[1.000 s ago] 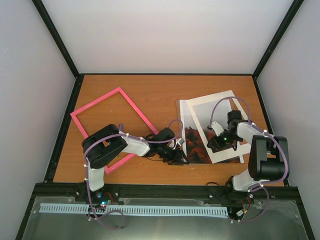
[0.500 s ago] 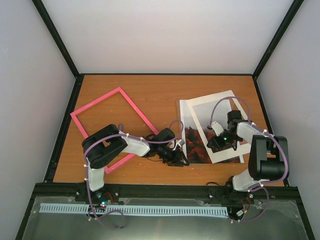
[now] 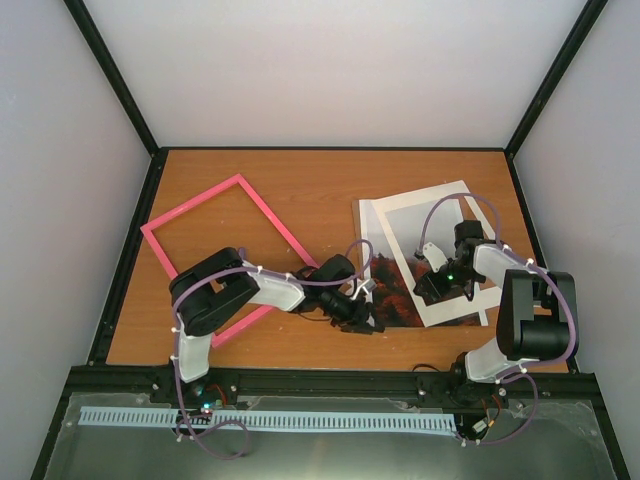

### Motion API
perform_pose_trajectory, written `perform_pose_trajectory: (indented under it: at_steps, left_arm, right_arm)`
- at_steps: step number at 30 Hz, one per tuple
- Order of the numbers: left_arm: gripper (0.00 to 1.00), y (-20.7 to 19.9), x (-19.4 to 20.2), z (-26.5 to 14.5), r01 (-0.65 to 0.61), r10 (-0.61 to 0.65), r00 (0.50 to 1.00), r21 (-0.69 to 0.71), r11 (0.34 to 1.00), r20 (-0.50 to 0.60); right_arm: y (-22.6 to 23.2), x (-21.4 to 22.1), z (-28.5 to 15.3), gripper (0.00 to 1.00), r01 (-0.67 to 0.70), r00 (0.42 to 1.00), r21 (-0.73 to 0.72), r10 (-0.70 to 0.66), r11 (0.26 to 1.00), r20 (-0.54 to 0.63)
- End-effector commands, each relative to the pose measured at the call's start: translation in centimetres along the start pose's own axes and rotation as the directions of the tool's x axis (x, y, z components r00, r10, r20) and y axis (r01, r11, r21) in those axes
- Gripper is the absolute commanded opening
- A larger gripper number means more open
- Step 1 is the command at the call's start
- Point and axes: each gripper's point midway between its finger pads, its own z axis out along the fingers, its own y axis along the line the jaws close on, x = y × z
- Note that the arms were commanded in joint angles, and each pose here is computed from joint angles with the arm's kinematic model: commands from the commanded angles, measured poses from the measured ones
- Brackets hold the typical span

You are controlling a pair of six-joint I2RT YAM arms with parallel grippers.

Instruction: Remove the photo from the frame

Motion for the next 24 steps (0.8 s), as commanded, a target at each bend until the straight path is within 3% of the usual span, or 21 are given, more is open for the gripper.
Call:
perform_pose_trajectory:
  at_steps: [1, 17, 24]
  left_arm:
    - [0.46, -0.9, -1.0, 0.8, -0.029, 0.029, 1.0, 0.023, 0.999, -0.009]
    - [0.46, -0.1, 1.5, 1.5, -0.024, 0.023, 0.998, -0.004, 1.0, -0.051]
    - [0.46, 0.5, 0.5, 1.7, -0.01, 0.009, 1.0, -0.016, 1.0, -0.025]
  right_arm:
    - [0.9, 3.8, 1.7, 0.53, -0.069, 0.987, -0.031, 0.064, 0.997, -0.145]
    - [0.9, 3.8, 1.7, 0.53, -0.069, 0.988, -0.038, 0.063, 0.997, -0.144]
    - [0.9, 3.9, 1.7, 0.53, -0.07, 0.987, -0.035, 0.064, 0.997, -0.145]
